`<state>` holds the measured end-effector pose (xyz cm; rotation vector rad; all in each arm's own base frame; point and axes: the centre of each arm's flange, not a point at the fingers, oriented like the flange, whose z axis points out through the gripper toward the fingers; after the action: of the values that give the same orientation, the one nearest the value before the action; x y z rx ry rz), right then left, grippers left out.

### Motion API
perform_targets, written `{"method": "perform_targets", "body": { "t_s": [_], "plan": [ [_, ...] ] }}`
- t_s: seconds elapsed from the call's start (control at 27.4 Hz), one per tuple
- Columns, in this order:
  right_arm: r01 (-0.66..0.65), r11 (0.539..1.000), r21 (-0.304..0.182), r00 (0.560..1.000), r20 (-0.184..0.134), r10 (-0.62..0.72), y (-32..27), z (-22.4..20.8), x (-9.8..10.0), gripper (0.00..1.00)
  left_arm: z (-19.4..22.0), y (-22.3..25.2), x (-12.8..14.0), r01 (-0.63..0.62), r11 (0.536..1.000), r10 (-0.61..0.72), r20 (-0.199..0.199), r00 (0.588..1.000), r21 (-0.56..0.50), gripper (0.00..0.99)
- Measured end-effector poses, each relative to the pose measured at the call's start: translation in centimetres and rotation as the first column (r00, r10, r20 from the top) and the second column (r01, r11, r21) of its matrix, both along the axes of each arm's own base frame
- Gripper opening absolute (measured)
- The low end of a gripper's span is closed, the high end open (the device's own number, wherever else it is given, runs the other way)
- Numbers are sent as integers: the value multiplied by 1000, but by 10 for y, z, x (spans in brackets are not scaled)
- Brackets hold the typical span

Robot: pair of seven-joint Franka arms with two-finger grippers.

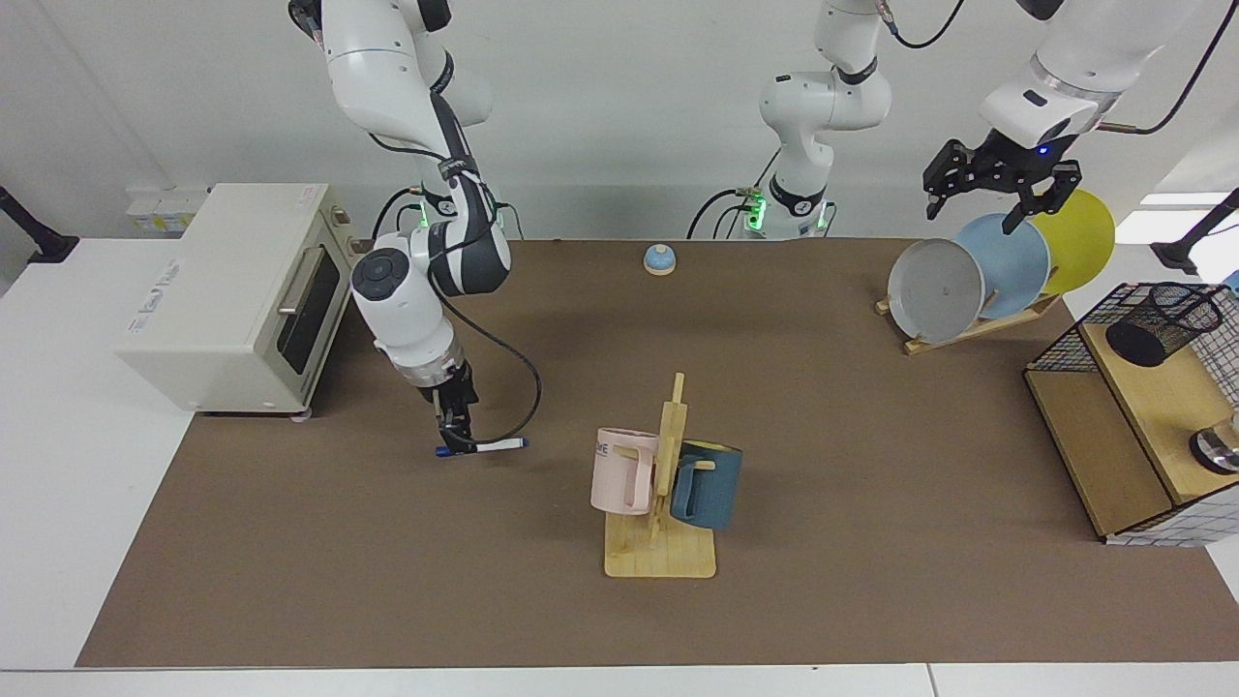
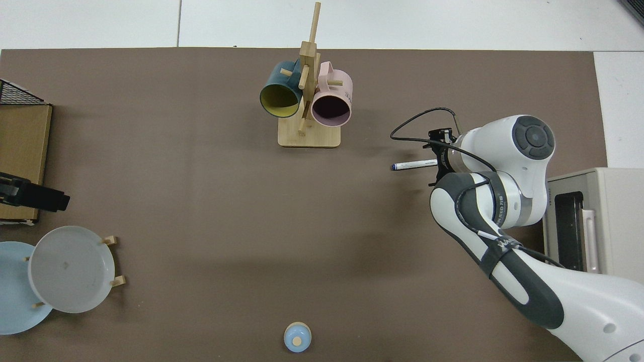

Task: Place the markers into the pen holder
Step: 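Lower the right gripper onto the marker and close it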

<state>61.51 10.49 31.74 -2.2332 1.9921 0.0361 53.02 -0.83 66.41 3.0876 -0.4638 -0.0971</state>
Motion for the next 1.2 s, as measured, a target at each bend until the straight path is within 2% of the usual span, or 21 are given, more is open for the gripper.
{"method": "perform_targets", "body": {
  "t_s": [0.18,0.55,0.77,0.8,0.95,0.99,1.13,1.2],
  "plan": [
    [2,1000,4,1000,10,-2,1,0,10,1000,0,0,0,0,1000,0,0,1000,0,991],
    [5,1000,4,1000,-14,-5,1,-22,17,1000,0,0,0,-1,1000,1,0,1000,0,991],
    [8,1000,4,1000,-8,-8,0,-28,18,960,0,0,0,-1,1000,1,0,1000,0,991],
    [8,1000,4,1000,-8,-8,0,-29,18,863,0,0,0,-1,1000,1,0,1000,0,991],
    [10,1000,4,1000,-9,-10,-1,-29,19,665,0,0,0,-1,1000,1,0,1000,0,991],
    [10,1000,4,1000,-9,-10,-2,-29,19,559,0,0,0,-1,1000,1,0,1000,0,991],
    [15,1000,3,1000,-8,-15,-4,-29,19,383,0,0,0,-1,1000,1,-1,1000,0,991],
    [17,1000,2,1000,-8,-17,-6,-29,19,348,0,0,0,-1,1000,1,-1,1000,0,991]
  ]
}}
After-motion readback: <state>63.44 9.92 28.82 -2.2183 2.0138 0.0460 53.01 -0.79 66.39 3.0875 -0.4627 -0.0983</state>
